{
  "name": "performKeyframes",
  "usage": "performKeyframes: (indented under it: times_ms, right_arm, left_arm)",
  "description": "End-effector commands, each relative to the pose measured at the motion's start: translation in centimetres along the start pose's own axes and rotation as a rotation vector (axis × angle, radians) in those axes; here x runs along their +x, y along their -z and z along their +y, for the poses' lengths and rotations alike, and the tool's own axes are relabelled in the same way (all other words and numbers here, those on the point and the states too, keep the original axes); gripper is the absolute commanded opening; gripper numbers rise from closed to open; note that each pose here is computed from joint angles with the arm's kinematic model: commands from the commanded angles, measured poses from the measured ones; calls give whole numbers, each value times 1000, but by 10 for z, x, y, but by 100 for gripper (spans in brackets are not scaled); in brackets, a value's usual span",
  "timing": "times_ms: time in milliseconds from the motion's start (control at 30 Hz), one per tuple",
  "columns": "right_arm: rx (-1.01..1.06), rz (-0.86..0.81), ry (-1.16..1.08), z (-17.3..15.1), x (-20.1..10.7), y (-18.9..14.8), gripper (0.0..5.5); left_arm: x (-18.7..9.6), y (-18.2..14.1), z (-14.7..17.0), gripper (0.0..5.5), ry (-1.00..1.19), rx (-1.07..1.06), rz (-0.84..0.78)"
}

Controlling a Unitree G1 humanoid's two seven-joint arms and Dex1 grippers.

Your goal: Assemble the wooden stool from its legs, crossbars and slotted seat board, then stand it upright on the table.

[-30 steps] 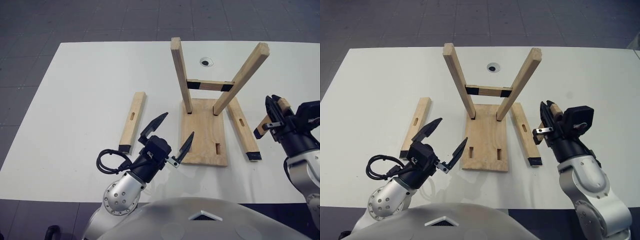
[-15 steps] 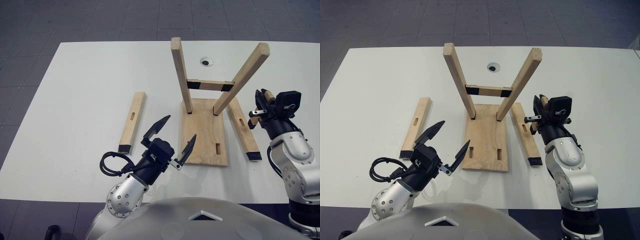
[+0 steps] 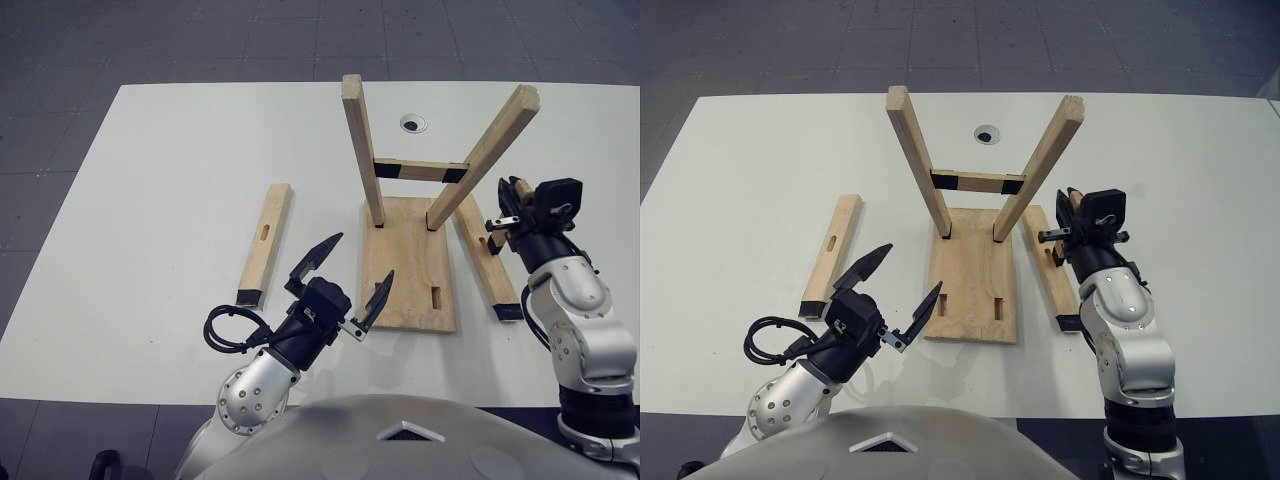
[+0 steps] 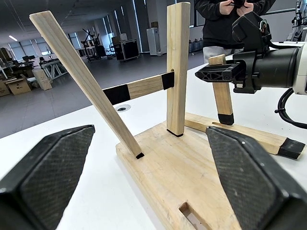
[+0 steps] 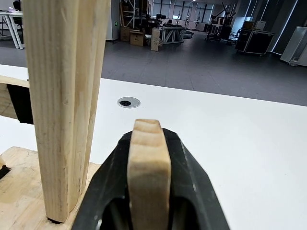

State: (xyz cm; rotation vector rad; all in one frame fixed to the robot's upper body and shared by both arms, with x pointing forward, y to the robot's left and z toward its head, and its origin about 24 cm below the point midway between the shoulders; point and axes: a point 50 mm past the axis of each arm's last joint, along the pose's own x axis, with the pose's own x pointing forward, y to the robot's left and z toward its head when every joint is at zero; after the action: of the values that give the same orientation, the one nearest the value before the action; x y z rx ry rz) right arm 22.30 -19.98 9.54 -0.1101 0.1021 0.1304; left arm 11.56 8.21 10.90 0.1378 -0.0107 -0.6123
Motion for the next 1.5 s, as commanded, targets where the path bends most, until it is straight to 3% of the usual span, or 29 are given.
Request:
performKeyframes:
  times_ms: [33, 367, 767, 900, 1200, 1400, 1500]
  right_arm:
    - [8, 22, -13, 3, 6, 7, 40]
    - [4, 22, -31, 6, 10, 7, 40]
    - [51, 176, 27, 15, -14, 59, 40]
    - [31, 278, 95, 24, -29, 95, 40]
    - [34, 327, 152, 35, -43, 126, 40]
    - [49, 399, 170, 34, -50, 137, 40]
    - [52, 323, 184, 30, -43, 120, 40]
  left_arm:
    - [-1, 1, 0, 429, 9, 7, 3]
    - [-2, 0, 0, 429, 18, 9, 5]
    - [-2, -1, 2, 429, 24, 11, 6]
    - [-2, -1, 1, 429, 11, 3, 4]
    - [-2, 0, -2, 429, -2, -12, 6]
    - [-3, 0, -2, 429, -4, -21, 9]
    - [-3, 0, -3, 429, -4, -22, 7]
